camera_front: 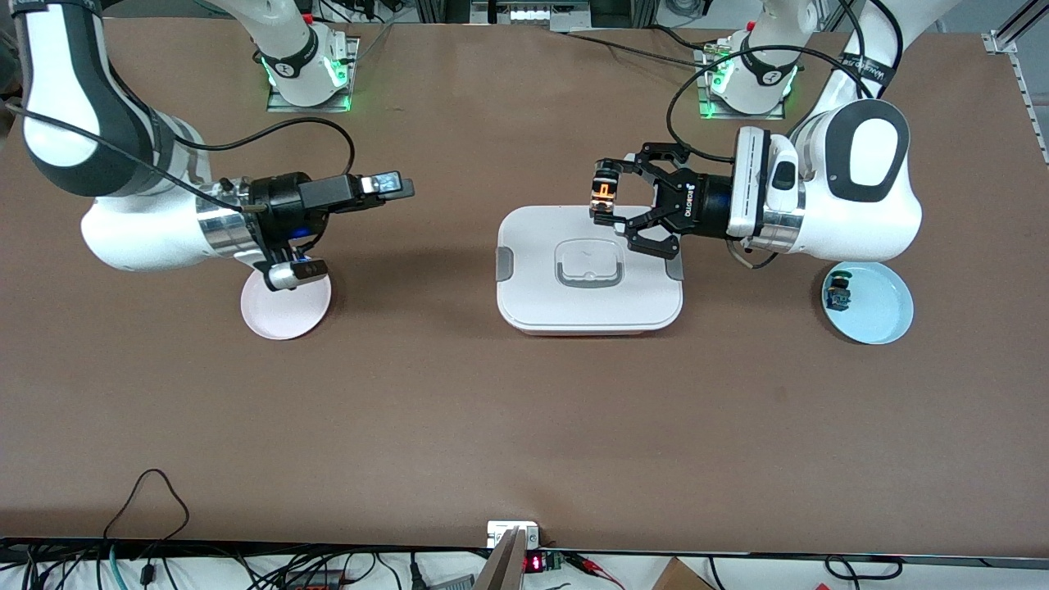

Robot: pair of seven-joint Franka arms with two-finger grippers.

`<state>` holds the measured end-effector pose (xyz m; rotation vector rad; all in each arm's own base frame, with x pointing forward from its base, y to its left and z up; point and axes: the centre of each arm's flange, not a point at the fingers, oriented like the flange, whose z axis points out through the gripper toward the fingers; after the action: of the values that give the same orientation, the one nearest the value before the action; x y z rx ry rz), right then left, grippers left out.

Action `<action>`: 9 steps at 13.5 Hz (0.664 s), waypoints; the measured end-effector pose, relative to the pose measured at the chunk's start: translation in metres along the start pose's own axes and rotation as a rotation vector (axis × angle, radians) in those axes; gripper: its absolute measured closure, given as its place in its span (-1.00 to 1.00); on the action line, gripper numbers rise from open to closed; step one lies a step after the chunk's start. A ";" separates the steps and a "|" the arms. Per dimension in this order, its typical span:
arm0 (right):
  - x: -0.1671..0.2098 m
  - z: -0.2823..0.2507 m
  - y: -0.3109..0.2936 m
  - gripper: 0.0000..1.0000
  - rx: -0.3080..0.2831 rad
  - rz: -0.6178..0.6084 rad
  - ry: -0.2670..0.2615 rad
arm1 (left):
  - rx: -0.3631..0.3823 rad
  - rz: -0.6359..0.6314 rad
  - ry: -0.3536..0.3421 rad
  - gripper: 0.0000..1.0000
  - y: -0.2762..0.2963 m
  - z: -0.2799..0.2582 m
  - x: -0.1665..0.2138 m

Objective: Transfer orange switch to right arm and place
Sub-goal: 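Carry the orange switch over the box while the right gripper approaches, then close the right gripper on the orange switch beside the left gripper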

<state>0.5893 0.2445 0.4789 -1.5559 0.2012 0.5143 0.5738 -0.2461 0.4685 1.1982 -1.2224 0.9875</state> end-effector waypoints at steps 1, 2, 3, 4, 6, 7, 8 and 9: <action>0.003 0.009 0.001 -1.00 0.019 0.006 0.013 | 0.000 0.000 0.000 -0.44 0.000 0.000 0.000; 0.006 0.021 0.002 -1.00 0.033 0.012 0.027 | 0.000 0.000 0.001 -0.44 0.000 0.000 0.000; 0.007 0.036 0.004 -1.00 0.047 0.018 0.040 | 0.000 0.000 0.001 -0.44 0.000 0.000 0.000; 0.008 0.053 0.006 -1.00 0.059 0.025 0.053 | 0.001 0.000 0.001 -0.44 0.000 0.000 0.000; 0.006 0.088 0.010 -1.00 0.069 0.039 0.079 | 0.002 0.000 0.001 -0.44 0.000 -0.001 0.000; 0.004 0.104 0.013 -1.00 0.070 0.045 0.095 | 0.003 0.000 0.001 -0.44 -0.001 -0.002 0.000; 0.002 0.118 0.016 -1.00 0.069 0.051 0.110 | 0.005 0.000 0.002 -0.44 -0.001 -0.003 0.000; 0.000 0.130 0.019 -1.00 0.062 0.051 0.124 | 0.005 0.000 0.002 -0.44 -0.001 -0.003 0.000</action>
<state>0.5555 0.3711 0.4650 -1.5265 0.3494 0.4484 0.5750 -0.2434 0.4686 1.2014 -1.2189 0.9917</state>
